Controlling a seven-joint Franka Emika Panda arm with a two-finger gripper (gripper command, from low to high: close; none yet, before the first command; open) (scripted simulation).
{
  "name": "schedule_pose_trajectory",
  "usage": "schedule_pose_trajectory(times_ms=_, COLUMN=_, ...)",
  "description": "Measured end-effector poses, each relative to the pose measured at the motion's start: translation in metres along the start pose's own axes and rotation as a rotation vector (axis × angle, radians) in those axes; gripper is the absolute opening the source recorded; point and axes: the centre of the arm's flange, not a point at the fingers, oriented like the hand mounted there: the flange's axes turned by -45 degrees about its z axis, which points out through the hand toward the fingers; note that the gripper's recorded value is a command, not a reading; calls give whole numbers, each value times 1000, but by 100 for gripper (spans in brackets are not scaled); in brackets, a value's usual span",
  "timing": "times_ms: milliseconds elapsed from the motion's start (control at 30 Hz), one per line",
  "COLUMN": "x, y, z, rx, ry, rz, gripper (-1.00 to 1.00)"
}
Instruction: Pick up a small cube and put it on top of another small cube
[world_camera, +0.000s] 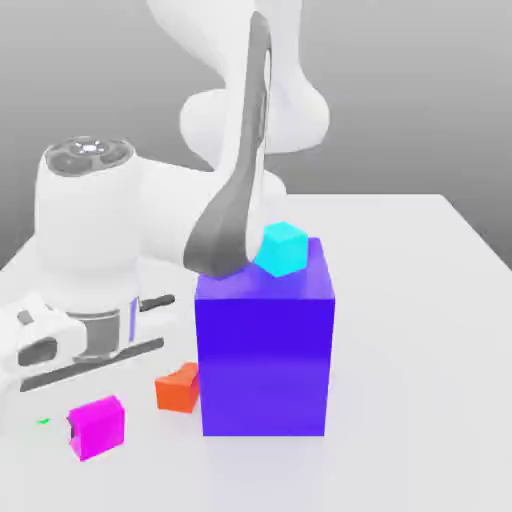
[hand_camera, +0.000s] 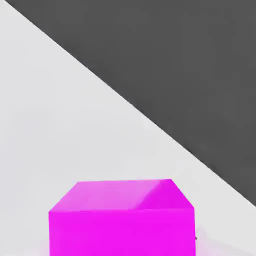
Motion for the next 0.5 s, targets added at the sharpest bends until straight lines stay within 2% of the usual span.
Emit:
schedule_pose_trajectory(times_ms=133, x=-117, y=24, z=7, rx=101, ry=11, rz=309, gripper=-100)
schedule_pose_trajectory(times_ms=333, x=-139, y=16, z=58, rx=131, ry=24, rz=371, gripper=-100)
schedule_pose_trajectory(times_ms=367, x=-139, y=14, z=69, rx=132, ry=23, rz=373, gripper=100)
schedule_pose_trajectory(times_ms=500, x=-139, y=14, z=69, rx=132, ry=23, rz=373, gripper=100)
